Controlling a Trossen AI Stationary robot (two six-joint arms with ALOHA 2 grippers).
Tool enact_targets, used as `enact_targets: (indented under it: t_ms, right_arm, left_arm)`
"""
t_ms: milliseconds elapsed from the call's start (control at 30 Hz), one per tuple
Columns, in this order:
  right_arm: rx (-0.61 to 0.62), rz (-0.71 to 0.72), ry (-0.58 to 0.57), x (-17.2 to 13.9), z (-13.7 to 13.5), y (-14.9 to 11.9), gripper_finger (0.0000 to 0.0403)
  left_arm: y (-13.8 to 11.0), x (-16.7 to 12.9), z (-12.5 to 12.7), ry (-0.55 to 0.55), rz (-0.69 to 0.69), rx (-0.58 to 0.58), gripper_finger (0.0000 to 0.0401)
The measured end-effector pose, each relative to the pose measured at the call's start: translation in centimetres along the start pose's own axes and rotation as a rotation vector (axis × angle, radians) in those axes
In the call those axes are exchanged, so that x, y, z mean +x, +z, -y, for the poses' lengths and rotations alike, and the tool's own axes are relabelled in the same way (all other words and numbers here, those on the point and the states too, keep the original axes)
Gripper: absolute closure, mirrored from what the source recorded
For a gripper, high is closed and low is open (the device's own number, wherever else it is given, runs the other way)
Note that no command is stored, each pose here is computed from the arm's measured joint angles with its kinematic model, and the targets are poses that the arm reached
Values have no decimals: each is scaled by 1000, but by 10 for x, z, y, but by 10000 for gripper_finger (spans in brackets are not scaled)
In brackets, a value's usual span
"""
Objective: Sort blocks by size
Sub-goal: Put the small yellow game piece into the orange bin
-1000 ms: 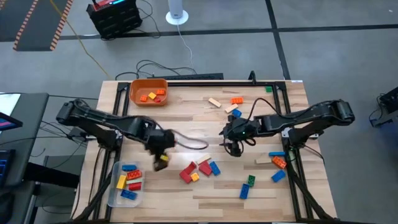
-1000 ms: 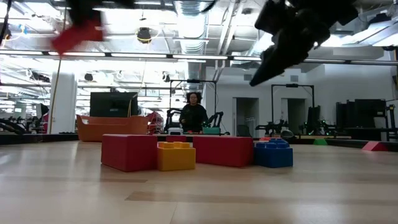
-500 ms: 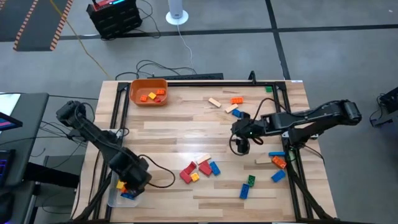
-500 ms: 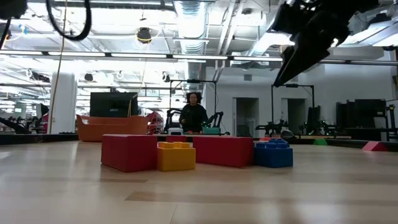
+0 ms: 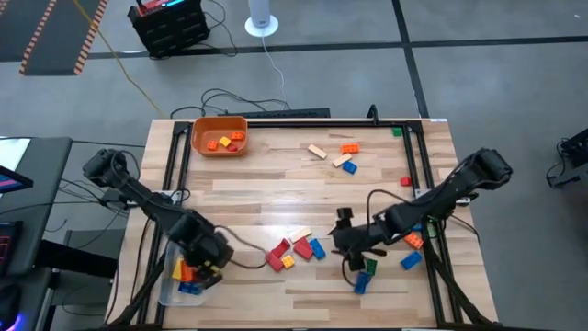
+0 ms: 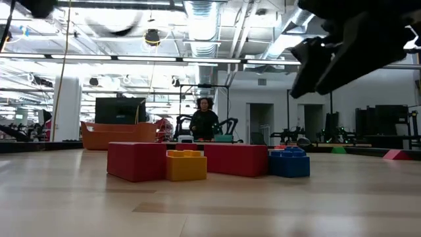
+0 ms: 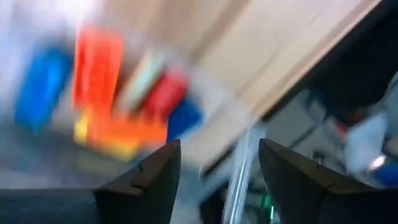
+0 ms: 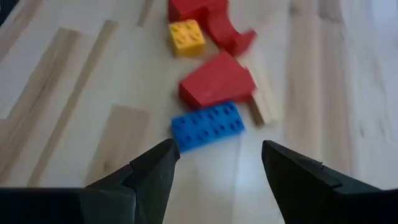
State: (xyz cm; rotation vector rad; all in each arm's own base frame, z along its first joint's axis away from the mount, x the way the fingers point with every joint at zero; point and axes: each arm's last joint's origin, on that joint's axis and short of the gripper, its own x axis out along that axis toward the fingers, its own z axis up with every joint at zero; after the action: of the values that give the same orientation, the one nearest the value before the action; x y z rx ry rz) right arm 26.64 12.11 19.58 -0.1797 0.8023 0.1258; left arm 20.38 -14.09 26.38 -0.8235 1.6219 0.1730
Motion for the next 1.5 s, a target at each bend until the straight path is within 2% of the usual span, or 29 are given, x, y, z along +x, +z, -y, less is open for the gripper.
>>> enact_targets:
  t_ms: [100,200,433,567,667,867,967,1233,1400,1500]
  right_arm:
    - [-63,0,7,14,-9,9,132]
    - [-133,12,14,32,-16,23,133]
    - [-273,-26,69,74,-24,52,133]
    - [-306,-29,80,91,-22,62,133]
    - [-310,-30,102,100,-18,66,133]
    - [-299,-47,135,120,-7,67,133]
    - [-301,-16,129,120,-5,71,133]
    - [-291,47,171,122,-5,76,133]
    - [-293,28,171,138,-7,69,133]
    - [-298,-35,180,150,-10,59,133]
  left_arm:
    - [19,-7,1,-27,165,64,196]
    - [34,-13,-3,1,284,125,197]
    - [54,-22,-16,117,404,208,197]
    - [51,-23,-22,231,441,256,197]
    - [45,-30,-25,269,510,275,197]
    - [27,-53,-34,253,652,250,197]
    - [20,-62,-40,242,688,218,198]
    - [17,-69,-46,265,733,212,198]
    - [16,-68,-47,273,728,214,198]
    - [16,-68,-47,277,727,213,198]
